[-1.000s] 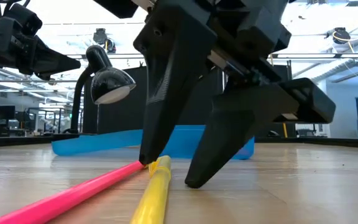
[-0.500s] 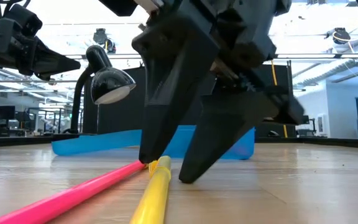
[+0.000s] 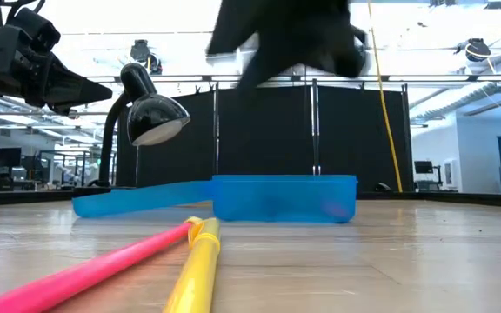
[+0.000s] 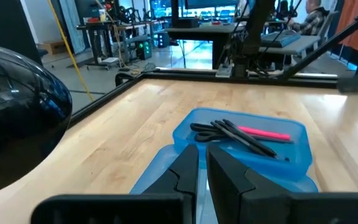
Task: Pick & place school supplies into a supply box
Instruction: Put the yellow pen into the blue box
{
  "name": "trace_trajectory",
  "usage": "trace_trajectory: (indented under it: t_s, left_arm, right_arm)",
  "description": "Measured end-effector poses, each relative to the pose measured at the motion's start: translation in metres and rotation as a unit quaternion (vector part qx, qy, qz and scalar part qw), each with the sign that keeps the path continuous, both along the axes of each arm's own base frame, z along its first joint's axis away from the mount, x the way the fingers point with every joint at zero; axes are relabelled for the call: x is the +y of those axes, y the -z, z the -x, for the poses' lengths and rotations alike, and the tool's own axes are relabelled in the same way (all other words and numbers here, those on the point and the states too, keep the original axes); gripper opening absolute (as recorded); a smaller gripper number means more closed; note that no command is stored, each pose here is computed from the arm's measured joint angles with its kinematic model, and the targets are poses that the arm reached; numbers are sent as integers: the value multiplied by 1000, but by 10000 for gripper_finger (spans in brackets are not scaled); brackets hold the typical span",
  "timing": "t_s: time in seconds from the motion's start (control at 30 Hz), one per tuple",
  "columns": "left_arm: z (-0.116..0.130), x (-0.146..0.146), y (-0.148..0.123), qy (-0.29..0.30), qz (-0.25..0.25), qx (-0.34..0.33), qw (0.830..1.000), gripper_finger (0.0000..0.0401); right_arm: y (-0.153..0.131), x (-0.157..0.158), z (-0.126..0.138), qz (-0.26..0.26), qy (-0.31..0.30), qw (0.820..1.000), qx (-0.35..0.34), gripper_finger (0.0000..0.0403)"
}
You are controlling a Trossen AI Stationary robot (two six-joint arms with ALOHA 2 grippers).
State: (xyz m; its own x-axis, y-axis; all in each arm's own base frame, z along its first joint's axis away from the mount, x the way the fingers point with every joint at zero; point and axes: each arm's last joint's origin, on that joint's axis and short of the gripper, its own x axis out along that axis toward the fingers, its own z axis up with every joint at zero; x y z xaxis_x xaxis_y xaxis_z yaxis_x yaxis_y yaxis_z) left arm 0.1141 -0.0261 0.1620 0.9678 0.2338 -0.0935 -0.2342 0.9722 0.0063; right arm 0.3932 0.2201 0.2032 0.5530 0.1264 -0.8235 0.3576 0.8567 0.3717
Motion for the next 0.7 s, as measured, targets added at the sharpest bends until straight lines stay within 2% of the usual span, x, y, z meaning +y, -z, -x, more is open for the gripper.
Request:
trace_trajectory:
  t_s: [0.07,0.17,0.27,0.37,0.43,0.57,0.7]
  left_arm:
    - [0,0,0,0,2,0,1000,37]
    - [0,0,0,0,2,0,1000,37]
    - [0,0,2,1,-1,8,1000,37]
    - [0,0,3,2,-6,15,1000,37]
    - [0,0,3,-1,-8,15,1000,37]
    - [0,0,3,-1,-7,16,1000,37]
    - [1,0,6,-1,-14,32,999,37]
  right_arm:
    - [-17,-4,3,38,-30,998,-30,105]
    - [-35,-6,7,109,-139,982,-68,98]
    - [-44,-16,7,133,-168,974,-75,91]
    - [-52,-51,2,145,-134,979,-47,80]
    - [-52,-76,1,172,-137,975,-8,67]
    - [-46,-105,1,193,-224,954,47,29]
    - [-39,-118,-5,191,-308,931,47,3]
